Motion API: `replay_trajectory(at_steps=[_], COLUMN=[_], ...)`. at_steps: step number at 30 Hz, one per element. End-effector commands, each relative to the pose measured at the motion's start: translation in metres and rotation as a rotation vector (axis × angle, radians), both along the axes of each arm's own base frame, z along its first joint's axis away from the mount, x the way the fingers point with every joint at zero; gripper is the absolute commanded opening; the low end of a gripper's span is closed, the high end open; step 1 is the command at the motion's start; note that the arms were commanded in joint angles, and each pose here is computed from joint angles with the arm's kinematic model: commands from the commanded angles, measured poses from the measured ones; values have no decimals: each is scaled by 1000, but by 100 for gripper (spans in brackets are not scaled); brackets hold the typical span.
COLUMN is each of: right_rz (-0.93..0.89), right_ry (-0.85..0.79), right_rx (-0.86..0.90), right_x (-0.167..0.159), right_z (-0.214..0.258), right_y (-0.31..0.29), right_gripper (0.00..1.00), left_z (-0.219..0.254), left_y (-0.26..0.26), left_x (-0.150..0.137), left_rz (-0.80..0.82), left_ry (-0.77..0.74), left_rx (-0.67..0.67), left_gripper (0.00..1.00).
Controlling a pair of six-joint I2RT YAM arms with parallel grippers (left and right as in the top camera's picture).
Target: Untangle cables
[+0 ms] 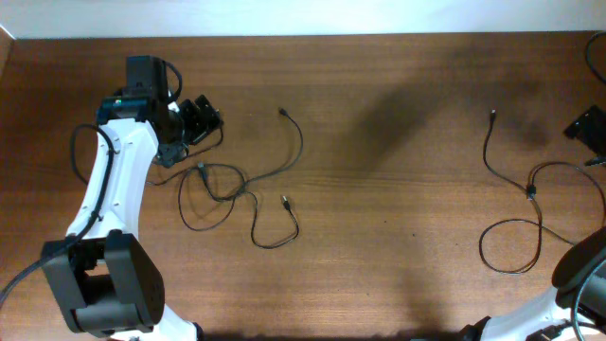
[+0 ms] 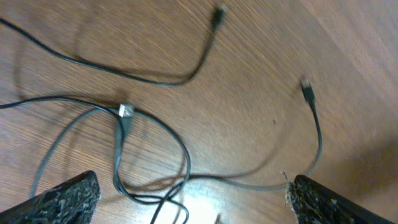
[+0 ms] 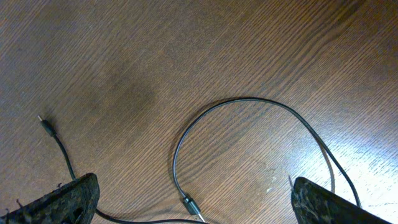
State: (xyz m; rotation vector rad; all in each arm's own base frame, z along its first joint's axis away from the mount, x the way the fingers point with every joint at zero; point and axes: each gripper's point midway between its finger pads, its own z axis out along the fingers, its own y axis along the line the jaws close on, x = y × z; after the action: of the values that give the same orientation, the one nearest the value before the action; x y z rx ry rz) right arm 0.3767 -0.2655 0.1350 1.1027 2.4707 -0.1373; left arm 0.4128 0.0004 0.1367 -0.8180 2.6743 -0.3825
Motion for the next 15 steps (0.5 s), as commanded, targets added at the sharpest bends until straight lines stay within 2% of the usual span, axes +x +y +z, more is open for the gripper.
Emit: replay_trajectory(at_steps=[1, 5, 9, 15], right_rz=[6, 6, 6, 7], right_ry=[-14, -14, -14, -14], right_rx=[-2, -2, -2, -2], right_x=[4, 4, 4, 4], right_z=[5, 5, 5, 5], right_y=[1, 1, 1, 2], right_gripper=[99, 99, 99, 99], left_z=[7, -1, -9, -12], left_y=[-14, -34, -84, -120], left_x=[-5, -22, -38, -55], left_rz=[-149, -246, -378, -481], left_ry=[-20, 42, 77, 105], left_rx=[-27, -15, -13, 13], left_gripper=[99, 99, 99, 99])
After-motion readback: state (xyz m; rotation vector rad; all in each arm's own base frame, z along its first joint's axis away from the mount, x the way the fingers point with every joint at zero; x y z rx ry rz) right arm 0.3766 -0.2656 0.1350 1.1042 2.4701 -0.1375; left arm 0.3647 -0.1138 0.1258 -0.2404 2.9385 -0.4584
